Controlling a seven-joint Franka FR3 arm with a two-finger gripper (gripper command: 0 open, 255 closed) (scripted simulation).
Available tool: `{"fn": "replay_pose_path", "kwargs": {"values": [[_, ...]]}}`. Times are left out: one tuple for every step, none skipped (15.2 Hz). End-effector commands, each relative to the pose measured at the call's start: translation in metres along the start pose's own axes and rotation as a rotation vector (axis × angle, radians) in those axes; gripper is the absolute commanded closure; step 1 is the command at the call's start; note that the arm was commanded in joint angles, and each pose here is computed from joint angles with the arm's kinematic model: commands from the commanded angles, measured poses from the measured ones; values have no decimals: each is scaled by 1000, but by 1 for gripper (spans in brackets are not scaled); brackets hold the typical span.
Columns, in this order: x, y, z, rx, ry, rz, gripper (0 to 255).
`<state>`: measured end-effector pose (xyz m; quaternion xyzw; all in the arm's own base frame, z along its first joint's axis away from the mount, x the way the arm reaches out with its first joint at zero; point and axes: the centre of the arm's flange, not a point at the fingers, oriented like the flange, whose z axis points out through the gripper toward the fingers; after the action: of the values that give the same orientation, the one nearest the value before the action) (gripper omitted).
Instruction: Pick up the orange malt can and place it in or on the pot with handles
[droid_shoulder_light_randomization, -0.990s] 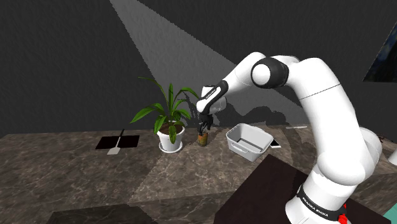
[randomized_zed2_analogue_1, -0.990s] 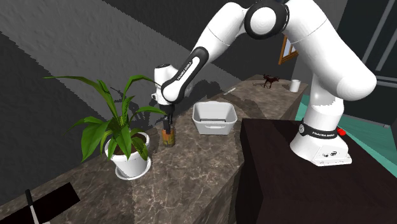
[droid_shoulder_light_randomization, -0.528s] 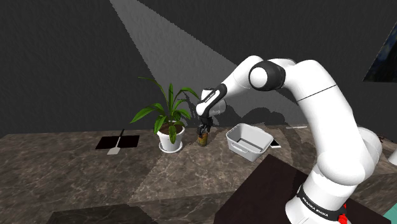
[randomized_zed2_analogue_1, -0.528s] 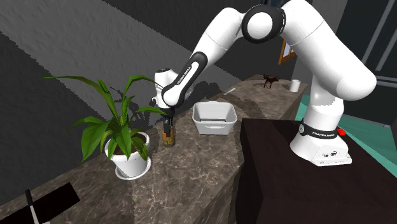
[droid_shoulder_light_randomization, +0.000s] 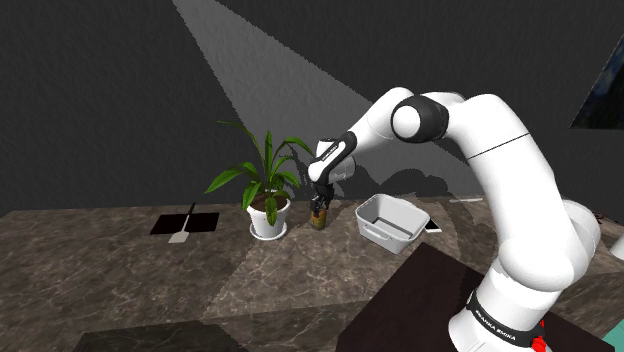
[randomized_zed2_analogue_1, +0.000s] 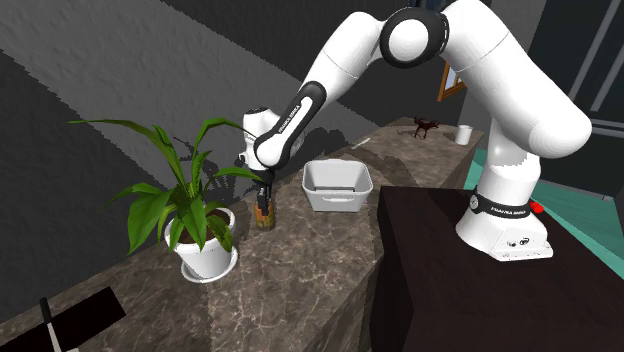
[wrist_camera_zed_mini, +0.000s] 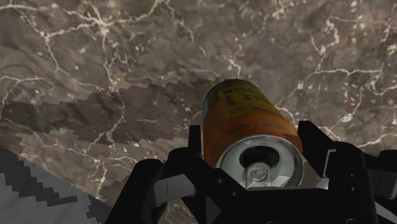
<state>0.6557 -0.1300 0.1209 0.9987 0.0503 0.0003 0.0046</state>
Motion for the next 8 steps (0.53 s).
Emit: {"fn": "replay_pose_path", "kwargs": {"values": [[0, 0, 0, 0, 0, 0, 255], [0, 0, 0, 0, 0, 0, 255], [0, 0, 0, 0, 0, 0, 255], [0, 0, 0, 0, 0, 0, 255], [0, 0, 0, 0, 0, 0, 255], [0, 0, -5, 0, 0, 0, 255], [0, 0, -10, 0, 0, 0, 255], [0, 0, -16, 0, 0, 0, 255]]}}
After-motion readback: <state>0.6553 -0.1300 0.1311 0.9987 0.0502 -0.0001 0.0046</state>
